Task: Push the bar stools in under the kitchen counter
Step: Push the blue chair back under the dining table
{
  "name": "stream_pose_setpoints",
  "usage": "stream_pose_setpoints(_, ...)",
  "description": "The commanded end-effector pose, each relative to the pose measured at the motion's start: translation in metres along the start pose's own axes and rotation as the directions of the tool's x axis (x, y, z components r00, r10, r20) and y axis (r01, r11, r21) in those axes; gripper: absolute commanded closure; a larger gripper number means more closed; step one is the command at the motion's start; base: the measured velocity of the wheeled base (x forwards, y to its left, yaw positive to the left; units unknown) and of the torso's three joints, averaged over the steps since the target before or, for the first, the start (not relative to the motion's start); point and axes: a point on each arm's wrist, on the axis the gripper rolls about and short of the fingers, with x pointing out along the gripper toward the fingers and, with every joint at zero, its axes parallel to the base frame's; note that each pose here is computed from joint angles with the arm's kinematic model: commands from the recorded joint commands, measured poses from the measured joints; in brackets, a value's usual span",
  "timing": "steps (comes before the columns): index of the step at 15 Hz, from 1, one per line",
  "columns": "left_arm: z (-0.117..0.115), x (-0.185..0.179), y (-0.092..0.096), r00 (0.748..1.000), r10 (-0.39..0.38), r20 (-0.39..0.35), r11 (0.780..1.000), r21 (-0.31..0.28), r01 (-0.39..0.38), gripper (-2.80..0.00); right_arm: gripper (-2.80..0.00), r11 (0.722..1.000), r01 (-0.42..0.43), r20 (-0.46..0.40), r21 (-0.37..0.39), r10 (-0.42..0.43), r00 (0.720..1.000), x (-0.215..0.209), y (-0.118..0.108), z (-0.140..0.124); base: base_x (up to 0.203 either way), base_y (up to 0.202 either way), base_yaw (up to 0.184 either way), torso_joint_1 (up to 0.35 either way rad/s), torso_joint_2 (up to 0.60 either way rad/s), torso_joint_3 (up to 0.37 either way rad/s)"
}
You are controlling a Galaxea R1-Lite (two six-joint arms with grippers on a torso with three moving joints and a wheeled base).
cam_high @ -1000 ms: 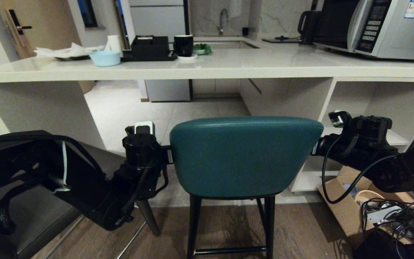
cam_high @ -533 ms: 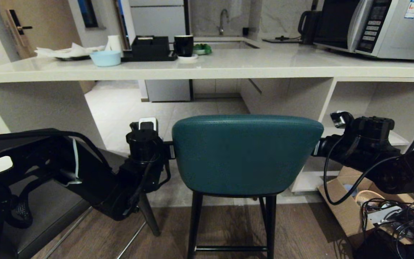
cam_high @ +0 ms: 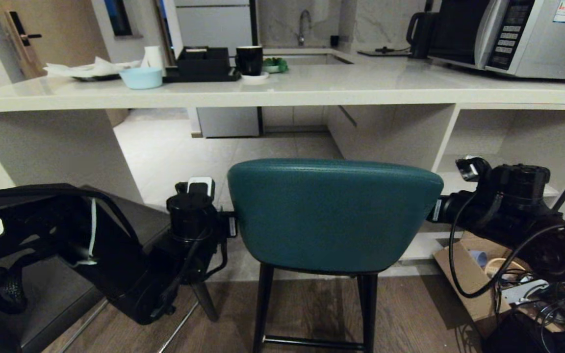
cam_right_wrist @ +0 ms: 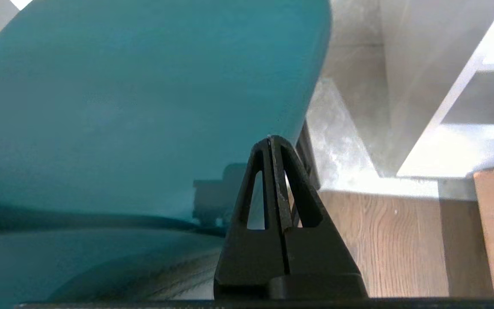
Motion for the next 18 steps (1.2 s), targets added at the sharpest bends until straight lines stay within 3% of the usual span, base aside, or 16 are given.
stream_pose_setpoints(1, 0.007, -0.011, 0.009, 0.999, 0.018, 0.035, 1.0, -0.024, -0.017, 0.0, 0.0, 1.0, 0.029, 0.043, 0.002, -0.029, 0.999, -0.019, -0.002, 0.007, 0.0, 0.0, 0.0, 0.0, 0.0, 0.0)
stream_pose_setpoints(9, 0.015, -0.021, 0.011, 0.997, -0.03, 0.067, 0.999, -0.035, 0.033, 0.0, 0.0, 0.999, 0.038, 0.039, 0.01, -0.038, 0.999, -0.056, 0.008, 0.003, 0.0, 0.0, 0.0, 0.0, 0.0, 0.0)
stream_pose_setpoints(13, 0.021, -0.014, 0.006, 0.989, -0.116, 0.089, 0.992, -0.039, 0.119, 0.0, 0.0, 1.0, -0.029, 0.004, -0.012, 0.029, 1.0, -0.05, 0.036, -0.006, 0.0, 0.0, 0.0, 0.0, 0.0, 0.0)
stream_pose_setpoints(18, 0.006, 0.009, 0.006, 0.992, -0.107, 0.062, 0.994, 0.007, 0.107, 0.0, 0.0, 1.0, -0.02, 0.006, -0.019, 0.02, 1.0, -0.035, 0.041, -0.005, 0.0, 0.0, 0.0, 0.0, 0.0, 0.0)
